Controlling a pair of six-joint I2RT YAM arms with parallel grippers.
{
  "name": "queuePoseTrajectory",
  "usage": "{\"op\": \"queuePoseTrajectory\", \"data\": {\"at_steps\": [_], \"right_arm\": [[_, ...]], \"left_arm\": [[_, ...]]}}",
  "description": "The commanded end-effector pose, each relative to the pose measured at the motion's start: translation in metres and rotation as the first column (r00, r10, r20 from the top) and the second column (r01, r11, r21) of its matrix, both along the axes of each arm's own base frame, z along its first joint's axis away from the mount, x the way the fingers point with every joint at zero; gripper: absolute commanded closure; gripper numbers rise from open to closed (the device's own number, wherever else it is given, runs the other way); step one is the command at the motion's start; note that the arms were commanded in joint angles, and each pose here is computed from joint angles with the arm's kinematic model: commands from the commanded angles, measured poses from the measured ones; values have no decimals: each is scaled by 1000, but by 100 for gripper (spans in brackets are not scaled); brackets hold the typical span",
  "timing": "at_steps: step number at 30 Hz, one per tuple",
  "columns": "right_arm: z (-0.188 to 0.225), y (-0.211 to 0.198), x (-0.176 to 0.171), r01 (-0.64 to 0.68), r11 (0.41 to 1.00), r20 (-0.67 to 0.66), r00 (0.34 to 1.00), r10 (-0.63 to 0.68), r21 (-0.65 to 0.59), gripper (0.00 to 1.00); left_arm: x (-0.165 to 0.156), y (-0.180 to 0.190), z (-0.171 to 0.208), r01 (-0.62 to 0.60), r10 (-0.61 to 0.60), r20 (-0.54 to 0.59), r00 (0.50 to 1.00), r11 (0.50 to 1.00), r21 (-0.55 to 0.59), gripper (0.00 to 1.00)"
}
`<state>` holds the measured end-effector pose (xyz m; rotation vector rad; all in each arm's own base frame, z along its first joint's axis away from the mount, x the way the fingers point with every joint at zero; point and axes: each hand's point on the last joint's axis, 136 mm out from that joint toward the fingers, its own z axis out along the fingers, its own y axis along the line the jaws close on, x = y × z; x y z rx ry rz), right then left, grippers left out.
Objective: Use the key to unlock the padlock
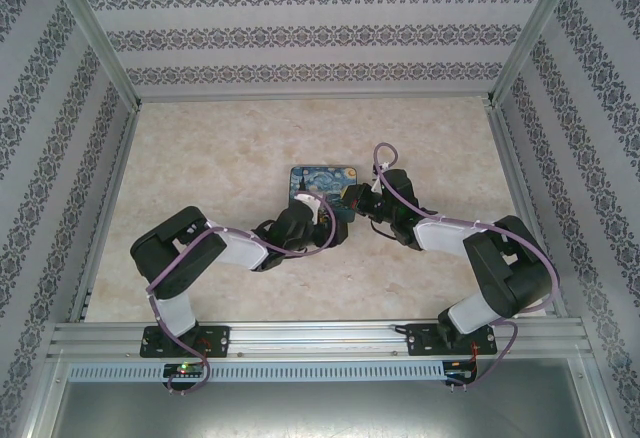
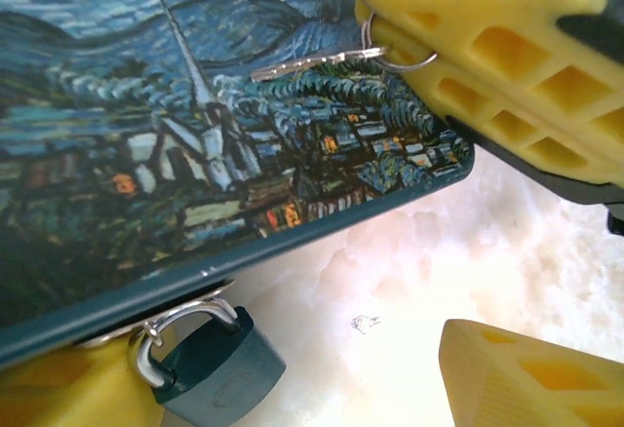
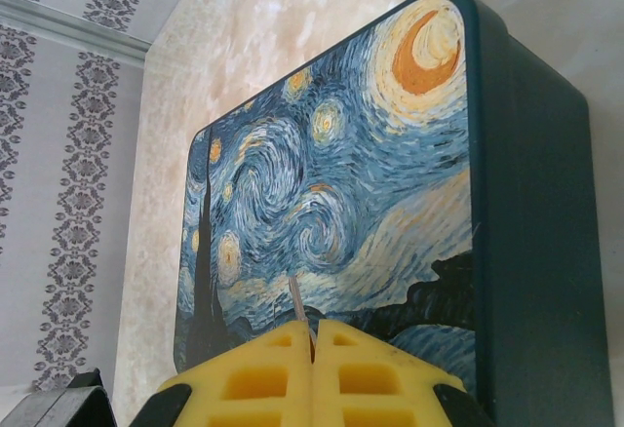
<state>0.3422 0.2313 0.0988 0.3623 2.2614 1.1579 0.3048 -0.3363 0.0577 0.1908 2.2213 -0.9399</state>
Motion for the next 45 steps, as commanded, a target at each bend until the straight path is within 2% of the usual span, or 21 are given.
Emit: {"op": "queuePoseTrajectory", "data": {"at_steps": [1, 10, 17, 45], "right_arm": [[-23, -2, -8, -7, 999, -74, 997, 5, -33, 100], [-24, -3, -8, -7, 1000, -74, 997, 4, -31, 100], [-25, -5, -9, -3, 1000, -76, 997, 1, -31, 100], [-22, -7, -9, 0, 1000, -69, 998, -1, -24, 100]], "left_arm": [[6, -9, 21, -3, 6, 18, 1000, 990, -144, 28], [3, 2, 9, -61, 58, -24, 998, 984, -167, 31], [3, 8, 1, -94, 89, -39, 995, 983, -156, 44], [11, 26, -19, -215, 207, -78, 975, 970, -115, 72]]}}
